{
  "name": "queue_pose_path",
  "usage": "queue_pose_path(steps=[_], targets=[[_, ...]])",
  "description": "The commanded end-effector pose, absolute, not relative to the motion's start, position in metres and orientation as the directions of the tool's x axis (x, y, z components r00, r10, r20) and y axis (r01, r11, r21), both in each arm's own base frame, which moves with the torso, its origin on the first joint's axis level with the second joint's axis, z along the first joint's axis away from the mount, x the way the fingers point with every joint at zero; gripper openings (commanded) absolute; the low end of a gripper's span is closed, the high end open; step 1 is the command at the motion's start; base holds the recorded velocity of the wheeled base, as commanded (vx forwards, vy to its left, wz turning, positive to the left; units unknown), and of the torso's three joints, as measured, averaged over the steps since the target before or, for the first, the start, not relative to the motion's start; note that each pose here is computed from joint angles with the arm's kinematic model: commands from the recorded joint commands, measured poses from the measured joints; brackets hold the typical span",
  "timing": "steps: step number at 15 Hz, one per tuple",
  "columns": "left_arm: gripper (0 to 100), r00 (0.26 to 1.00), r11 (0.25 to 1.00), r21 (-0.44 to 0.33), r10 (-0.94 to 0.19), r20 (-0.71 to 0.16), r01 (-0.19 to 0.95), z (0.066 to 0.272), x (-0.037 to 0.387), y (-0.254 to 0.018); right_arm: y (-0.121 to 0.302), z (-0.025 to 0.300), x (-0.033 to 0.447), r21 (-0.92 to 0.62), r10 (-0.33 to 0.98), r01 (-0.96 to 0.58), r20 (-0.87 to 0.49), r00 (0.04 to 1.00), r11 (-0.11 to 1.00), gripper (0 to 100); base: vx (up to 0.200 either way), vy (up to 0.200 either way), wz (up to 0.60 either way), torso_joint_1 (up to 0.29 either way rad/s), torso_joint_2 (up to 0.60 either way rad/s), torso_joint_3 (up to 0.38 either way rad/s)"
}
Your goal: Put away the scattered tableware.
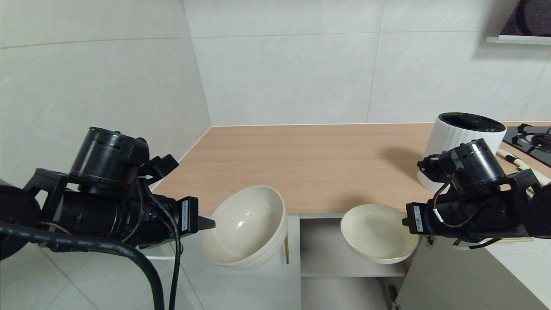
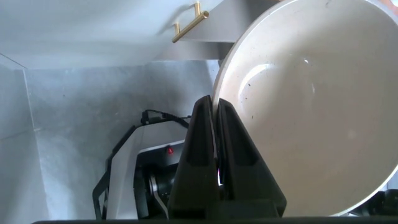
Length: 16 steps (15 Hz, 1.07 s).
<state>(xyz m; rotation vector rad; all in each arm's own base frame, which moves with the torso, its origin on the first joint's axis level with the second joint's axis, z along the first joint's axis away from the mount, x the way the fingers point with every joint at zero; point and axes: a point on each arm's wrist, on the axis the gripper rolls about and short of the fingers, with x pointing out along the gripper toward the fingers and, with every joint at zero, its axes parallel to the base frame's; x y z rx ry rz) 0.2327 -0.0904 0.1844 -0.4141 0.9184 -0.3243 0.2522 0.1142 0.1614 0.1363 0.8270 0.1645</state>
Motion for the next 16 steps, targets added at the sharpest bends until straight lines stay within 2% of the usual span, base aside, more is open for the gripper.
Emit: queue_pose_path(steps=[1,5,16], targets=[[0,0.561,0.876,-0.474,-0.437,-0.703,0.089,0.1817,0.2345,-0.0912,0.1144,0.1580,0.2542,0.179,0.192,-0.087,-0.728,0.658,0.980,0,0.000,0.000,0.00,0.000,0.00,0.000],[0,0.557,0.878,-0.471,-0.434,-0.708,0.086,0.1798,0.2358,-0.0916,0.1153,0.1551,0.2563,0.174,0.186,-0.083,-0.734,0.653,0.981,0,0.000,0.000,0.00,-0.049,0.11,0.061],[0,0.552,0.879,-0.468,-0.434,-0.712,0.087,0.1782,0.2367,-0.0923,0.1155,0.1536,0.2579,0.175,0.185,-0.082,-0.731,0.657,0.981,0,0.000,0.000,0.00,-0.200,0.48,0.276]])
